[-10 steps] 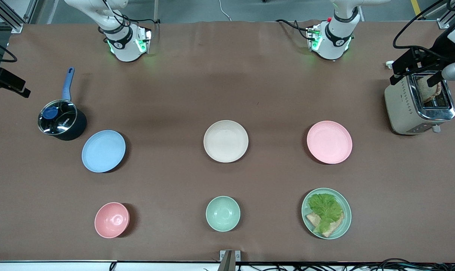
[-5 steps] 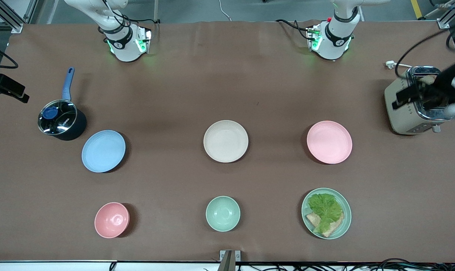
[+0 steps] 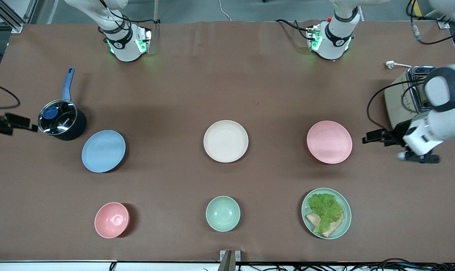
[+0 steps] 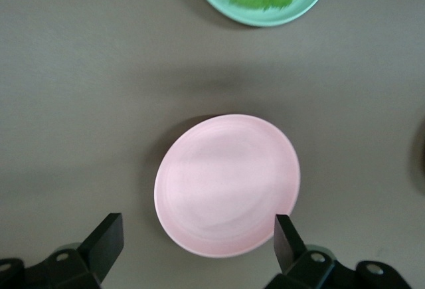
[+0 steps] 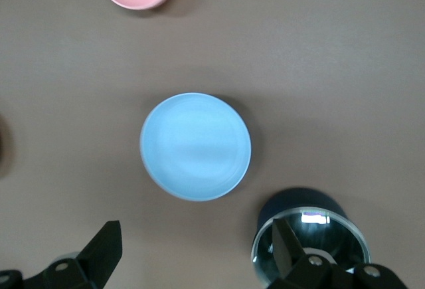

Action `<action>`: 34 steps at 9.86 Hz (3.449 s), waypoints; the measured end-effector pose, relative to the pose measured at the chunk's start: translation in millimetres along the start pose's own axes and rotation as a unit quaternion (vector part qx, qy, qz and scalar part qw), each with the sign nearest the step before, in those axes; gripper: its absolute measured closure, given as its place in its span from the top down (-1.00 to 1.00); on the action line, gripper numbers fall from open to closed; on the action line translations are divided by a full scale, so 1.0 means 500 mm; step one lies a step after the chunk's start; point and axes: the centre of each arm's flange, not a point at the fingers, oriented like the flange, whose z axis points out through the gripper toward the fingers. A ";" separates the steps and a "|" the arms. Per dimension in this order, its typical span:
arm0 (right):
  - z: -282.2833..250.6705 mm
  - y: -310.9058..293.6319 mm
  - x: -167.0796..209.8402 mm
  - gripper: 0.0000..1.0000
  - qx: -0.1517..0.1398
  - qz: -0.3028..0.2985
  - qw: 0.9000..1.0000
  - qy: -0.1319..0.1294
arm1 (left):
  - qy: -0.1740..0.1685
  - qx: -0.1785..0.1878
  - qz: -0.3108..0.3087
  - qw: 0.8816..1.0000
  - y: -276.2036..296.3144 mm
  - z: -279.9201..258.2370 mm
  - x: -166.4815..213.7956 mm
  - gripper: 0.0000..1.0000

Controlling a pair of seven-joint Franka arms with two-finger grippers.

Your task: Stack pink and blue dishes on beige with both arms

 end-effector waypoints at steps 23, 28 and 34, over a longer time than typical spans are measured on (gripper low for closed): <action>0.207 0.048 0.070 -0.89 0.098 0.072 0.991 -0.064 | 0.009 -0.079 -0.079 0.994 0.611 0.349 -0.052 -0.91; 0.148 -0.241 0.128 -0.89 0.098 0.159 0.977 -0.103 | 0.002 -0.021 -0.122 0.992 0.741 0.499 -0.080 -0.88; 0.278 -0.639 0.076 -0.89 0.107 0.167 0.974 -0.108 | 0.040 0.028 -0.091 0.995 0.721 0.302 -0.027 0.46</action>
